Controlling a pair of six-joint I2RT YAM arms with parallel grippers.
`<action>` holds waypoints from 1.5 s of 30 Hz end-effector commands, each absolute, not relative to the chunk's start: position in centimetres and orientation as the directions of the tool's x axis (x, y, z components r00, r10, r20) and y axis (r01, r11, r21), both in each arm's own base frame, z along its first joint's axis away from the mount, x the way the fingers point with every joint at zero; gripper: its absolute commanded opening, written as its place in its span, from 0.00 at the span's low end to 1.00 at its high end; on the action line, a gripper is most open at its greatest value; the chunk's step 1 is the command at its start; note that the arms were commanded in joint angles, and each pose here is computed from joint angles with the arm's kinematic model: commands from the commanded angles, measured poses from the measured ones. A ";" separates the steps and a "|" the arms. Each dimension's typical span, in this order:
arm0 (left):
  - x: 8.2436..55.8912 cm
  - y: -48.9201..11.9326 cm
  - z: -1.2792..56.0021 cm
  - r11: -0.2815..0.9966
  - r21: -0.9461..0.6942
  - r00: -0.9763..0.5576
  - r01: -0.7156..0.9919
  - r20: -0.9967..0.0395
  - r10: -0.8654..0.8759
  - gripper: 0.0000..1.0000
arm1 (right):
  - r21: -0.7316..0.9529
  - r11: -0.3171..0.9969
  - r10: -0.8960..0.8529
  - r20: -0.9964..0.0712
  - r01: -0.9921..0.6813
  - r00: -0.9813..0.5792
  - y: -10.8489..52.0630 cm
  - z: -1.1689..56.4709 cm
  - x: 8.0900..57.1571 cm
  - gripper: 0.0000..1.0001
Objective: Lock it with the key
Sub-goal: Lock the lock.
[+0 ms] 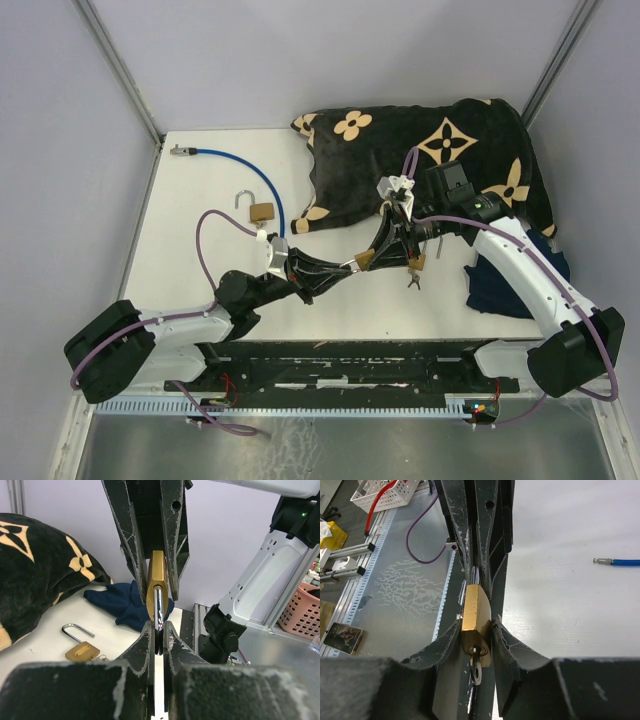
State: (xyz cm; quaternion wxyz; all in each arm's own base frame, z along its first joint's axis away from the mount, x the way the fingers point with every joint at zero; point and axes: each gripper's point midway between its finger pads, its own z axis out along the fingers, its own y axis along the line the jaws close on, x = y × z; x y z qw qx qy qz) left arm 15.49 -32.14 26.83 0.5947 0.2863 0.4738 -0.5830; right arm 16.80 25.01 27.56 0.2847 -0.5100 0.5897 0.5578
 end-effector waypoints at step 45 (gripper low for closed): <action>14.2 -31.5 28.8 0.047 -0.256 -0.205 0.966 -0.861 -0.466 0.35 | 0.382 -0.203 -0.249 -0.911 -0.902 -0.329 25.1 29.1 16.0 0.02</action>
